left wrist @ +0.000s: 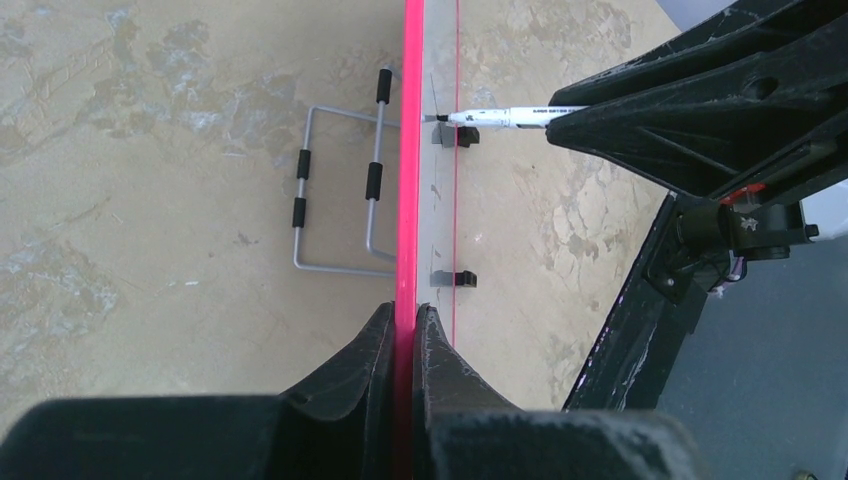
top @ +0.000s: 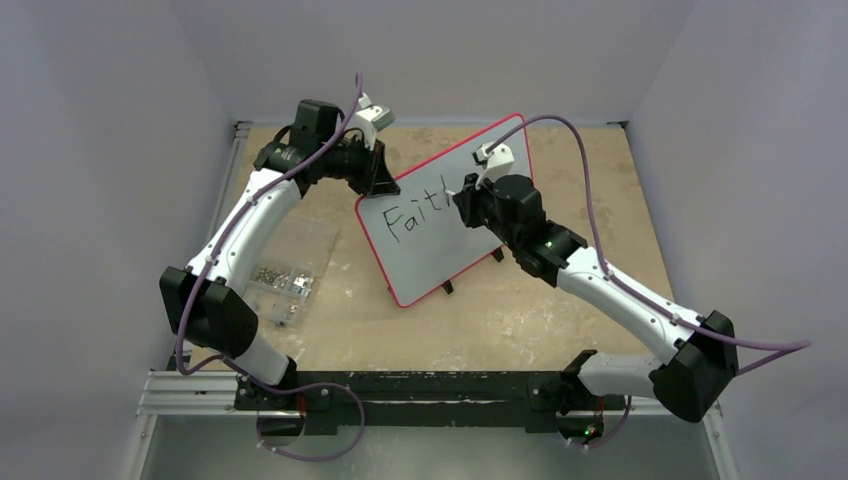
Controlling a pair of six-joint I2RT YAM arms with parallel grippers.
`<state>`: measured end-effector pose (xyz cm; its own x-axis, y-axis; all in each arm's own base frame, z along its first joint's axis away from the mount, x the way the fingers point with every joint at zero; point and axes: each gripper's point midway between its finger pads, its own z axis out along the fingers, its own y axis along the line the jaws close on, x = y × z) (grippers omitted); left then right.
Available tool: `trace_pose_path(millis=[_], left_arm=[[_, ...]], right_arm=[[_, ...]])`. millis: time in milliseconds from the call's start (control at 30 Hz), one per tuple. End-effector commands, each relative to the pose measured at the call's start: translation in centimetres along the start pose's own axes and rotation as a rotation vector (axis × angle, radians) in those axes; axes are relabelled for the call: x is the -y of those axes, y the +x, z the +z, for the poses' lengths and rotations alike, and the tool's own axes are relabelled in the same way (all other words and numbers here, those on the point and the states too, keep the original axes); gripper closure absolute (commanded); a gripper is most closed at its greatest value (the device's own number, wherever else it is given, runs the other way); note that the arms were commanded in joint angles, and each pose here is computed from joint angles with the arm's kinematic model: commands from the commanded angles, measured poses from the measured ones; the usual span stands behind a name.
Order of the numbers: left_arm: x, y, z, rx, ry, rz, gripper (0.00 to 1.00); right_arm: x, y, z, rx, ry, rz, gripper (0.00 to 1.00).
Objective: Write a sentence on the whiteboard
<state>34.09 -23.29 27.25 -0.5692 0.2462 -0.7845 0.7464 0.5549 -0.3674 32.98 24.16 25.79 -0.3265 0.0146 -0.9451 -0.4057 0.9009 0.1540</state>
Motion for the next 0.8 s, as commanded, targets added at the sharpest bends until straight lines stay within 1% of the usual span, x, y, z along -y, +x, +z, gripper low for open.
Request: trace_pose_path(millis=[0,133,367,767], left_arm=[[-0.5,-2.0,-1.2,0.068,-0.064,0.108,1.0],[-0.5,-2.1,-1.2,0.069,-0.062,0.109,1.0],[-0.6,-2.1,-1.2,0.07,-0.066,0.109,1.0],[-0.6,-2.0,-1.2,0.068,-0.067,0.108,1.0]], right_arm=[[0.6,-3.3,0.4,0.07,0.05,-0.01,1.0],[1.2,-3.7,0.7,0.074,0.083,-0.012,1.0],[2.4,-2.4,0.8,0.047,0.125,-0.01,1.0],[2.0,1.4,0.0,-0.029,0.071,0.011,1.0]])
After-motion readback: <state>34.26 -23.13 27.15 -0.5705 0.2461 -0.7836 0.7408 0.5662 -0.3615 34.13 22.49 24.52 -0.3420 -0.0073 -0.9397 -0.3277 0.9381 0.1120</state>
